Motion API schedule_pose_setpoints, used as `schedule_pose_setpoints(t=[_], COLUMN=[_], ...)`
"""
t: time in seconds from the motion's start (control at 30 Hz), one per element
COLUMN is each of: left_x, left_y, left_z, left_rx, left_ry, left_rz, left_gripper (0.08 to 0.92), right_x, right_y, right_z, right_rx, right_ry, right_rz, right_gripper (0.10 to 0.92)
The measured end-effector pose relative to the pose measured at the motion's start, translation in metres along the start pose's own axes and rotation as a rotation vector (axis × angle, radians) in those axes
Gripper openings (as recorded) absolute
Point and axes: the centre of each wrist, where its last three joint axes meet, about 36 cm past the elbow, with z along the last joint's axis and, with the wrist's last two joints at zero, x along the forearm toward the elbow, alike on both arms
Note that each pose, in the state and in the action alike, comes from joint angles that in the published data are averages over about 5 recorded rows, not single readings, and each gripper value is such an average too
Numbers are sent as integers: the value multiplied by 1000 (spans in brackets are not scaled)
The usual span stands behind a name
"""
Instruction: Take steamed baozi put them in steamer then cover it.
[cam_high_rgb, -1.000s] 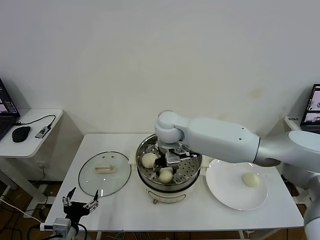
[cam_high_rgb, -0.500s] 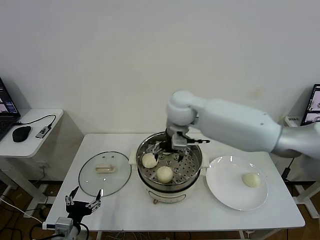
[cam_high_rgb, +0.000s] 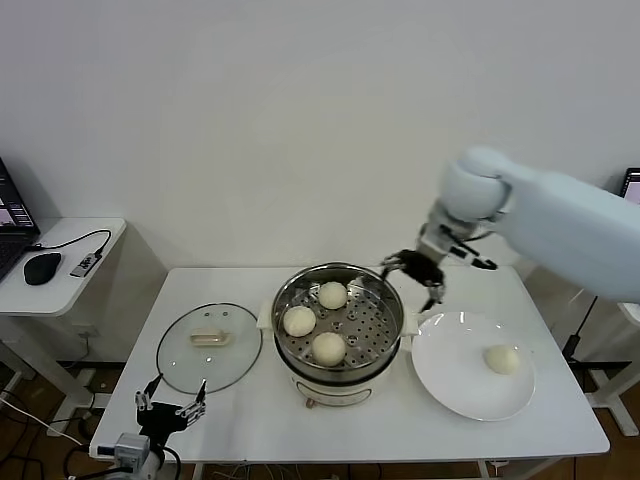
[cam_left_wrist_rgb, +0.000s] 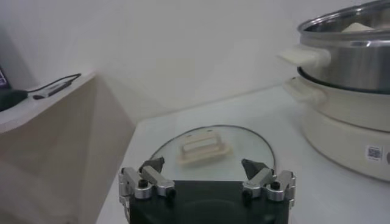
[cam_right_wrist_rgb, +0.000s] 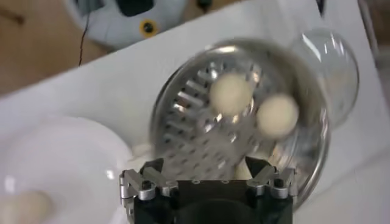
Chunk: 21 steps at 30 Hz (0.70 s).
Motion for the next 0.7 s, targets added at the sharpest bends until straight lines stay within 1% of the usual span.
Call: schedule_pose_setpoints(t=[0.13, 0.3, 0.5, 0.7], left_x=[0, 3, 4, 4], left_y=[-1, -1, 3, 3], left_z=[0, 4, 10, 12], left_rx=[2, 3, -7, -12], left_ry=[5, 20, 44, 50], left_rz=[2, 0, -5, -8], left_gripper=[823, 823, 823, 823], right_x=[-6, -24, -53, -84], right_y=[26, 52, 78, 98], right_z=[35, 71, 106, 131], right_rx=[-197, -370, -508, -590], right_ry=[16, 42, 78, 110], right_rz=[0, 0, -13, -24], right_gripper=[823, 823, 823, 823])
